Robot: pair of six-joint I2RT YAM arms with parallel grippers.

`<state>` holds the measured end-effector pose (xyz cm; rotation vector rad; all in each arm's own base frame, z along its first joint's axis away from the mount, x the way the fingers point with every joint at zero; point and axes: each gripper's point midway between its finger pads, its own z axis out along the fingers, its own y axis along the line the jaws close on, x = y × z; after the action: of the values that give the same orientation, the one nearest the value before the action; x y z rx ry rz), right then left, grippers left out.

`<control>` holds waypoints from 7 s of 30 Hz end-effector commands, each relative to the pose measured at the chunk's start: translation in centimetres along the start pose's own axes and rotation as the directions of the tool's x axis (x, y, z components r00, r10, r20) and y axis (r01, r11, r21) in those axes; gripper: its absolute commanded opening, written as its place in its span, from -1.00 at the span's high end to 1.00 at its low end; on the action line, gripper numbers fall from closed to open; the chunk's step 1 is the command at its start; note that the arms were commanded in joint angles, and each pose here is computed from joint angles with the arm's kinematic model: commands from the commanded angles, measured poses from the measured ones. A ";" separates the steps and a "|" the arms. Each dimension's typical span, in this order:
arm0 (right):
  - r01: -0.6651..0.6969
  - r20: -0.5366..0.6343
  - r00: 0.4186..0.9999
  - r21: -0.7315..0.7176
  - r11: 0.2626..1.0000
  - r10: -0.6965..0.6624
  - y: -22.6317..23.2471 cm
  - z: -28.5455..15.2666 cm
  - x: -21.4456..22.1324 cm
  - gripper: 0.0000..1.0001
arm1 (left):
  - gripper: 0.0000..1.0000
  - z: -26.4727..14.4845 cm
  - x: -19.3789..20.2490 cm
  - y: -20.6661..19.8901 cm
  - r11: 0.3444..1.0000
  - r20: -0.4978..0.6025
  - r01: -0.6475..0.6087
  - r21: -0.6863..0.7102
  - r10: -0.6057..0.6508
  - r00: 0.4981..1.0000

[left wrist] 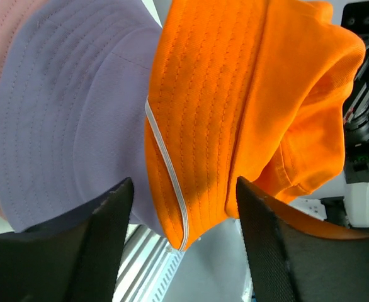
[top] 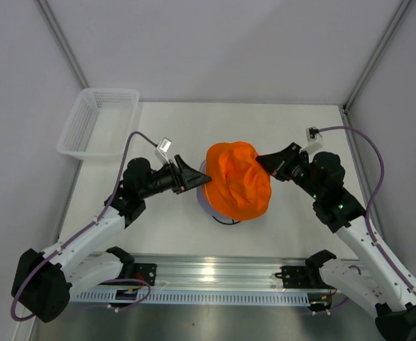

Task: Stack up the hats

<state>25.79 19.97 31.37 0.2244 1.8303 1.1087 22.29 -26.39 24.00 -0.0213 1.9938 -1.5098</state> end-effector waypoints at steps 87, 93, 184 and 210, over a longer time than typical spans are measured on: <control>-0.753 0.081 0.650 -0.067 0.655 0.756 -1.3 -3.9 0.5 -0.99 | 0.99 -6.1 -8.5 -7.1 0.916 0.405 0.401 -0.021 -0.359 0.841; -0.809 0.139 0.560 -0.121 0.575 0.817 -1.8 -2.9 -0.3 -0.99 | 0.99 -6.3 -7.5 -6.4 0.916 0.393 0.401 -0.005 -0.367 0.843; 0.255 -0.133 0.941 -0.325 0.911 -0.311 -3.4 3.3 3.8 -0.10 | 0.99 -1.0 -2.1 -2.3 0.982 -0.083 0.122 -0.141 -0.135 0.987; 0.137 -0.303 0.947 0.074 0.988 -0.108 -8.9 6.9 2.6 1.00 | 0.99 -0.6 -4.1 2.0 0.915 0.017 0.309 -0.259 -0.316 0.949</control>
<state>31.92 20.81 23.93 -0.0423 2.0418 1.0541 25.51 -23.82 26.59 -0.3723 2.2341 -1.4403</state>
